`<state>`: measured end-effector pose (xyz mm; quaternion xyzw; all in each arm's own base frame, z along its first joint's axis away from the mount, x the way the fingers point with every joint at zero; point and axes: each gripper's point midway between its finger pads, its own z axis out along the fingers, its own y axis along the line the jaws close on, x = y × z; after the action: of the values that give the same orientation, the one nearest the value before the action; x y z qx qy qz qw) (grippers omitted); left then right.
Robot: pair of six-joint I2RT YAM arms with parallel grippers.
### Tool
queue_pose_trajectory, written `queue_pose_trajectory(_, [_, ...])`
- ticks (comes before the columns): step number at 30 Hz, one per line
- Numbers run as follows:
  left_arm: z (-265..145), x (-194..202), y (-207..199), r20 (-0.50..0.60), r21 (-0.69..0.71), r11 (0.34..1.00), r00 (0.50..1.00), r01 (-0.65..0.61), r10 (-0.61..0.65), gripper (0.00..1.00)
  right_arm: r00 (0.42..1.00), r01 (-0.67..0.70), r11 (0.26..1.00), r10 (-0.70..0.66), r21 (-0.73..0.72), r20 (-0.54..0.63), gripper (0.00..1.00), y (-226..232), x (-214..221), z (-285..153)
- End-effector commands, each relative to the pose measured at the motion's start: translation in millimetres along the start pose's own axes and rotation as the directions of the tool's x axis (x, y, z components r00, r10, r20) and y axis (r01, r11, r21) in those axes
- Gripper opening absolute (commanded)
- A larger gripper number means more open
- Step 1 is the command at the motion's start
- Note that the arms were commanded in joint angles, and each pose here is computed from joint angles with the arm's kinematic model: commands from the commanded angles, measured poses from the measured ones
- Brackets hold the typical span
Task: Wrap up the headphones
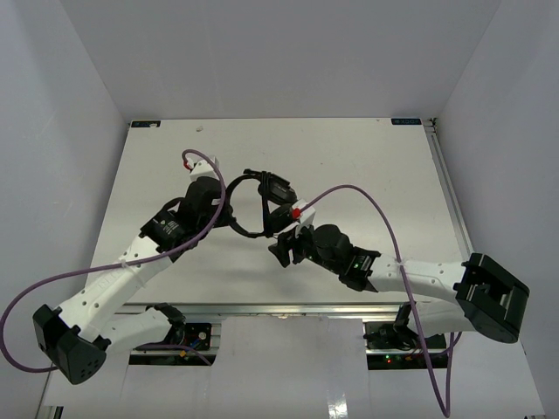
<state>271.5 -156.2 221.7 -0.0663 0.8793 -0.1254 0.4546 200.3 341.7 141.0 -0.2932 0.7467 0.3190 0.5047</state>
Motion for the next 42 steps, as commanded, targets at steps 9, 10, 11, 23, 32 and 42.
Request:
queue_pose_trajectory(9, [21.0, -27.4, -16.3, 0.039, 0.040, 0.996, 0.996, 0.078, -0.080, 0.00, 1.000, 0.008, 1.000, -0.008, -0.004, 0.016, 0.80, -4.1, -1.2, -29.6])
queue_pose_trajectory(10, [22.8, -28.6, -15.5, 0.039, 0.036, 0.996, 0.996, 0.078, -0.079, 0.00, 1.000, 0.008, 1.000, -0.008, -0.004, 0.011, 0.81, -4.4, 0.6, -31.4])
queue_pose_trajectory(11, [25.4, -28.6, -13.8, 0.036, 0.026, 0.997, 0.996, 0.077, -0.078, 0.00, 1.000, 0.005, 1.000, -0.005, -0.006, 0.010, 0.81, -4.0, 0.9, -31.7])
queue_pose_trajectory(23, [66.8, -46.8, 34.2, 0.015, -0.097, 0.984, 0.989, 0.149, -0.148, 0.00, 0.999, -0.035, 0.992, 0.034, 0.120, 0.014, 0.84, -29.3, 9.6, -49.2])
queue_pose_trajectory(32, [75.6, -65.1, 65.3, 0.048, -0.137, 0.969, 0.979, 0.204, -0.199, 0.00, 0.997, -0.048, 0.998, 0.046, 0.034, 0.067, 0.54, -36.4, -12.4, -14.5])
queue_pose_trajectory(42, [99.7, -93.4, 149.2, 0.124, -0.280, 0.914, 0.955, 0.294, -0.270, 0.00, 0.996, -0.069, 0.998, 0.068, 0.013, 0.056, 0.48, -42.9, -7.4, 5.9])
